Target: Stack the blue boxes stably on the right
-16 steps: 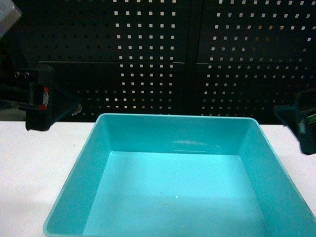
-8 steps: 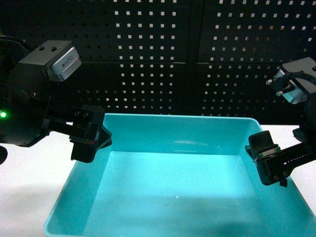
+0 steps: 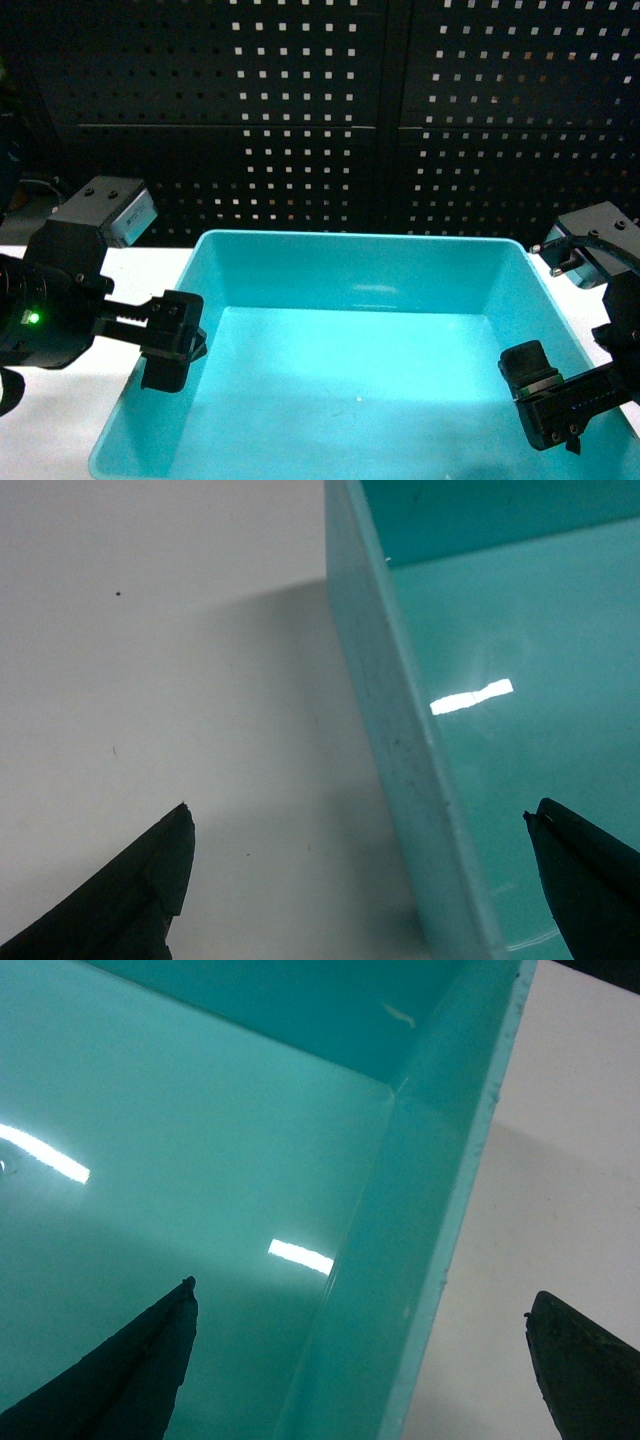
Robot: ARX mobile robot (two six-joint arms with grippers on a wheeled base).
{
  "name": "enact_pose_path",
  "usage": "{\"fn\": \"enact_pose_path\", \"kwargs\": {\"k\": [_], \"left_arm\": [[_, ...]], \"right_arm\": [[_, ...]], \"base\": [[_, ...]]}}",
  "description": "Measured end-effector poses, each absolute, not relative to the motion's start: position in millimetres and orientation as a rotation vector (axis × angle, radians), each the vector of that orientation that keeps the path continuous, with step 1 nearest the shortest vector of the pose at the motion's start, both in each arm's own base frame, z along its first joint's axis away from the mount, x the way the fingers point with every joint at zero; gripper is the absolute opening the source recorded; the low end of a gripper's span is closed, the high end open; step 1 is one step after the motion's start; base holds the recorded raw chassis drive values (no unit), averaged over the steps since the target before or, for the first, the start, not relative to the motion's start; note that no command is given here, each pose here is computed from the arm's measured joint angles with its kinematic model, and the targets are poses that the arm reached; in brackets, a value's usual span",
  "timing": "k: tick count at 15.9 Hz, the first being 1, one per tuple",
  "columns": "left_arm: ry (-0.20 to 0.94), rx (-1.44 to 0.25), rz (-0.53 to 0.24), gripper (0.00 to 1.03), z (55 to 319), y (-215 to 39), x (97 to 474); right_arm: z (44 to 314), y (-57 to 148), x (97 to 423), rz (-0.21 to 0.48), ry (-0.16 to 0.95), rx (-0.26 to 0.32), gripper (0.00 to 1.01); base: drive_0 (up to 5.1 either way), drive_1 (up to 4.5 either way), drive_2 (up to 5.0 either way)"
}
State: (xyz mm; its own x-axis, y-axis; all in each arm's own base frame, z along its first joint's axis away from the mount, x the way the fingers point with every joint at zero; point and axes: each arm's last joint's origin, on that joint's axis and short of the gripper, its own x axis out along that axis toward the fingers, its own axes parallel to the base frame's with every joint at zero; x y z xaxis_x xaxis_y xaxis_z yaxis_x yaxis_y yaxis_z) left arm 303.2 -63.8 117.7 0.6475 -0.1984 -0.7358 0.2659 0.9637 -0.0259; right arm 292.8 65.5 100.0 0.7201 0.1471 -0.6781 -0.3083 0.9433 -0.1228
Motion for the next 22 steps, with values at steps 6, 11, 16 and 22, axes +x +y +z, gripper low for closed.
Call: {"fn": "enact_pose_path", "kwargs": {"k": [6, 11, 16, 22], "left_arm": [[0.854, 0.068, -0.256, 0.98, 105.4, -71.8, 298.9], [0.867, 0.046, -0.221, 0.98, 103.1, -71.4, 298.9], [0.886, 0.001, -0.212, 0.98, 102.4, -78.4, 299.5], [0.904, -0.026, -0.159, 0.51, 96.3, -77.3, 299.3]], "right_arm": [[87.5, 55.8, 292.3, 0.222, 0.772, -0.210, 0.78], [86.6, 60.0, 291.0, 0.219, 0.776, -0.198, 0.23], [87.3, 64.3, 291.9, 0.196, 0.769, -0.077, 0.07], [86.1, 65.1, 289.8, 0.196, 0.763, -0.078, 0.07]], "base": [[0.0, 0.00, 0.0], [0.0, 0.00, 0.0], [0.0, 0.00, 0.0], [0.0, 0.00, 0.0]]}}
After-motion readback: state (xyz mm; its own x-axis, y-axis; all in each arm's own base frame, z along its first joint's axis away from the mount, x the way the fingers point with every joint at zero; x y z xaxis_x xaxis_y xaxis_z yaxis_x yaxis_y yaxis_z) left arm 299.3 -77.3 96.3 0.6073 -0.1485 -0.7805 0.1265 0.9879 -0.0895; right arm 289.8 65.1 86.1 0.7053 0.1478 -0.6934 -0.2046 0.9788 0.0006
